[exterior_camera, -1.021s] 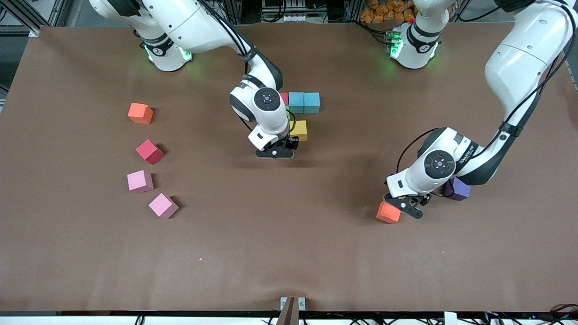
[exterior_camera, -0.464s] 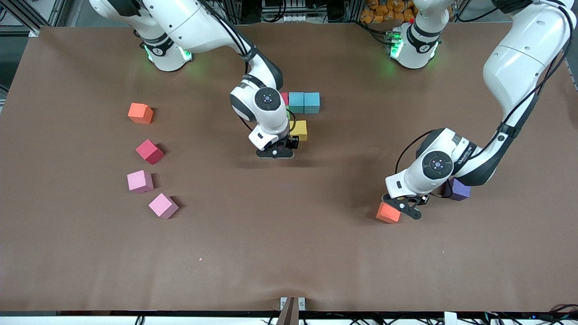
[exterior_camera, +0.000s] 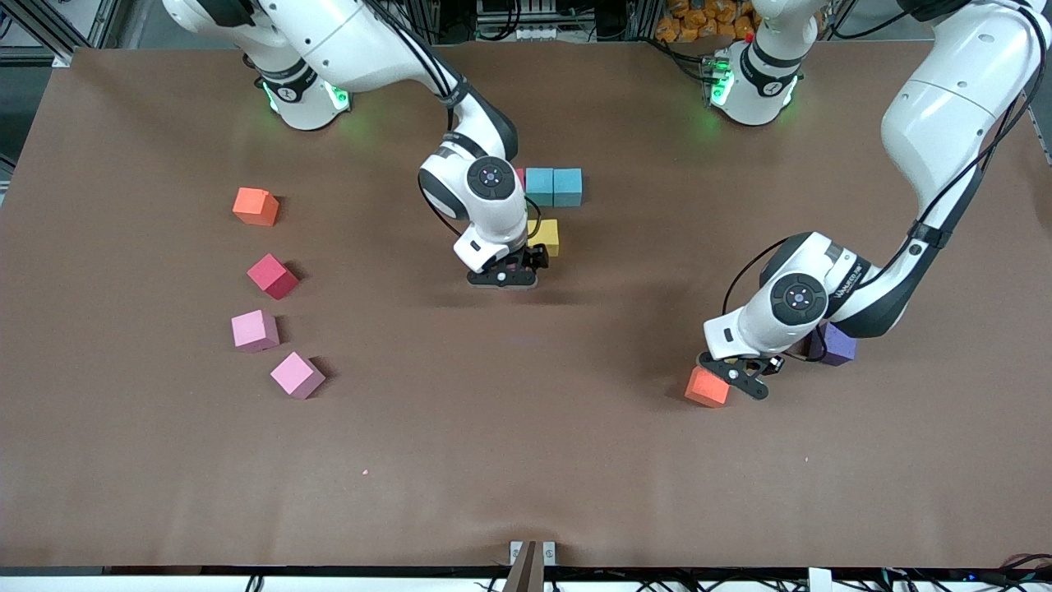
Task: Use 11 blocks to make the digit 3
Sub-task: 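Place the pink block under the blue block and open the right gripper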
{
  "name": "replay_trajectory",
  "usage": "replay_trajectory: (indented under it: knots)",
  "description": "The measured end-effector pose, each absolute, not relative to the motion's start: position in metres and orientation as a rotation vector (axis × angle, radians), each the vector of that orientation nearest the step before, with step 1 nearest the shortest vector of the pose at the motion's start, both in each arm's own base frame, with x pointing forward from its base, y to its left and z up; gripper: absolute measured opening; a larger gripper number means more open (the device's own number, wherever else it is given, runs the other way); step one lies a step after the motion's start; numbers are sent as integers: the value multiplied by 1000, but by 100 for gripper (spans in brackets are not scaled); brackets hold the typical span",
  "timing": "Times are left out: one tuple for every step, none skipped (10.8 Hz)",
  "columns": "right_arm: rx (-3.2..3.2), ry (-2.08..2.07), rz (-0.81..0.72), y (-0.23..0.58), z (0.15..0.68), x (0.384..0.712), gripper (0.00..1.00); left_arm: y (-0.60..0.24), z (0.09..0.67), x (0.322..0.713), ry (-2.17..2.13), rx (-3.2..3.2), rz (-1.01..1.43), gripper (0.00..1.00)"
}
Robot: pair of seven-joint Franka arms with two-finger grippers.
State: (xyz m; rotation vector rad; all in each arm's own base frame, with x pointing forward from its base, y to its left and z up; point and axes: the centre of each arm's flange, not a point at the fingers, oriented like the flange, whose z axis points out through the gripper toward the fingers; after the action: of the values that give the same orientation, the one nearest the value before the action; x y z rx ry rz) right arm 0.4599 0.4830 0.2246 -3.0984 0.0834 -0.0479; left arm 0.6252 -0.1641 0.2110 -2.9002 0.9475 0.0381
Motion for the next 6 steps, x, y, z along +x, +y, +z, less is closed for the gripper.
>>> replay_trajectory:
  knots:
    - [-3084,106,-85,478,249,471,100,-170,214,620,970,-2891,40,61]
    - [-3067,114,-131,464,274,488,100,-177,217,613,992,-2881,41,61]
    - [-3059,90,-171,441,295,511,100,-184,219,607,1015,-2872,42,61]
    - [-3069,34,-194,407,310,537,100,-192,221,601,1040,-2866,44,61]
    - [-3094,-50,-192,365,318,564,100,-201,224,595,1067,-2861,42,61]
    - [-3118,-133,-170,321,319,586,100,-211,228,589,1096,-2854,42,61]
